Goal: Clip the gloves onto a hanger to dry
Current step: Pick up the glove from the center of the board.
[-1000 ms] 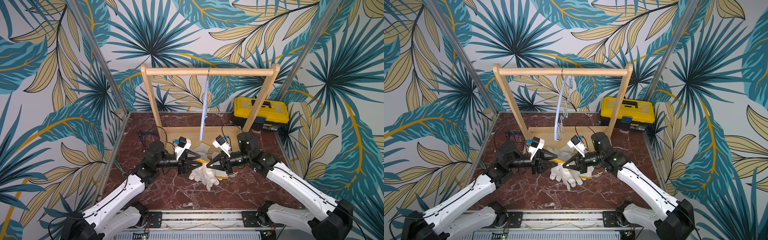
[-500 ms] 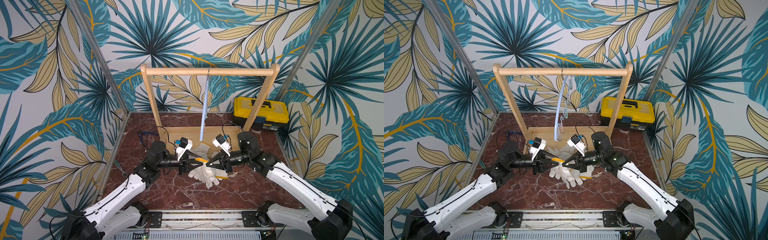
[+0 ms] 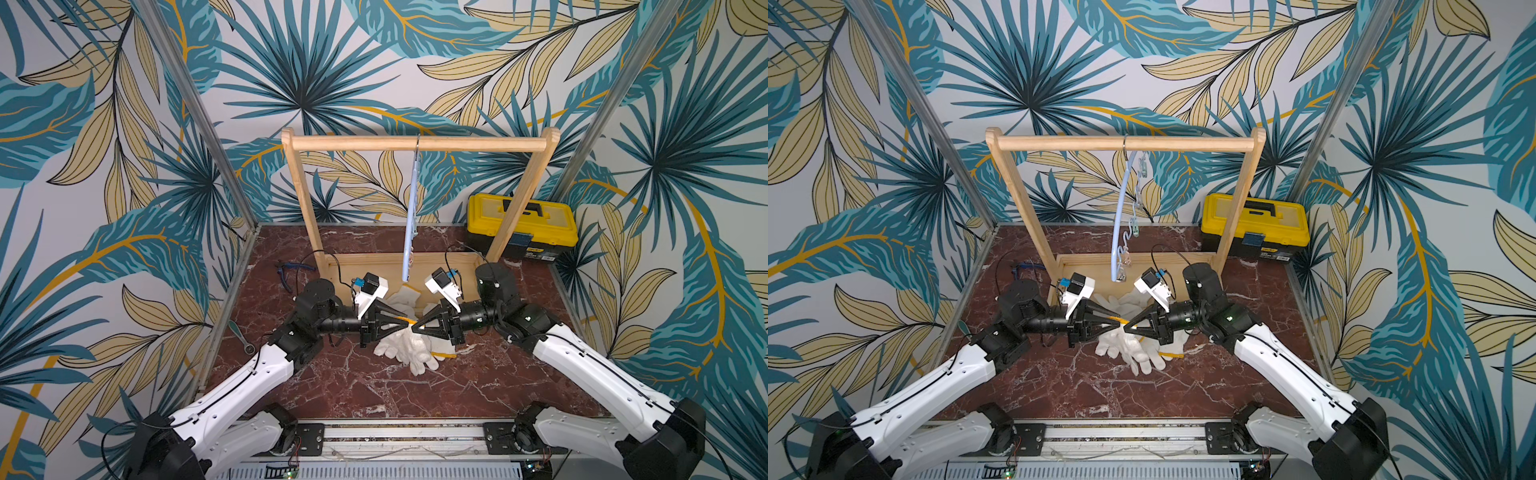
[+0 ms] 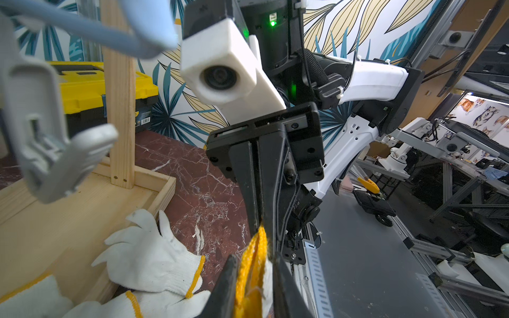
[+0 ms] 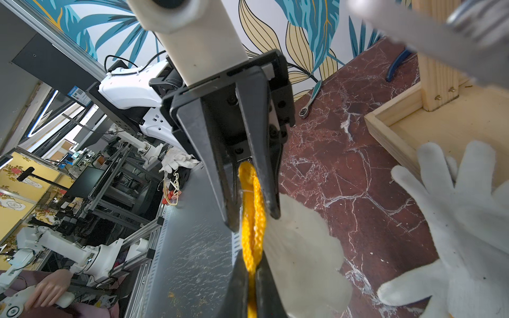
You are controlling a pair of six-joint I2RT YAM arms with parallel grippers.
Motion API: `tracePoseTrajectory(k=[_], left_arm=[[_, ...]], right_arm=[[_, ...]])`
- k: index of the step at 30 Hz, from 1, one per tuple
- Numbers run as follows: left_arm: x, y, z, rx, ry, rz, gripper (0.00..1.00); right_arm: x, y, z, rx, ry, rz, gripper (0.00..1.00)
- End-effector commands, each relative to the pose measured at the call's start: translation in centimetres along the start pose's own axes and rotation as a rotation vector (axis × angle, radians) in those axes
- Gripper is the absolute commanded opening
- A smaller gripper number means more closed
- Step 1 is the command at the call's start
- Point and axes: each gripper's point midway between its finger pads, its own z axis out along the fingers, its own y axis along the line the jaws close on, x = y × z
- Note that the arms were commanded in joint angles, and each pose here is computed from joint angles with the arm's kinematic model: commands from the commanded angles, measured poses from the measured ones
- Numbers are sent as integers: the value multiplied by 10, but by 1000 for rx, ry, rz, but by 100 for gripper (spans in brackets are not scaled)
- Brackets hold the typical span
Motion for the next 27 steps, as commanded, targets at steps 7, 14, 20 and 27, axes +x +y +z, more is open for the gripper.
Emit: tracePoseTrajectory(k=[7,14,20,27], left_arm=[[-20,-14,0,37,-26,53,24],[-19,-12,1,30,-25,51,23],[-19,-10,1,19,-27,50,16],[-16,8,0,-81,-41,52,0]], right_arm=[[-13,7,-5,5,-40,-56,0],[-14,7,-5,13,-46,-56,0],[-21,7,-6,18,-69,-83,0],[-20,-10,-6,112,-78,-75,7]])
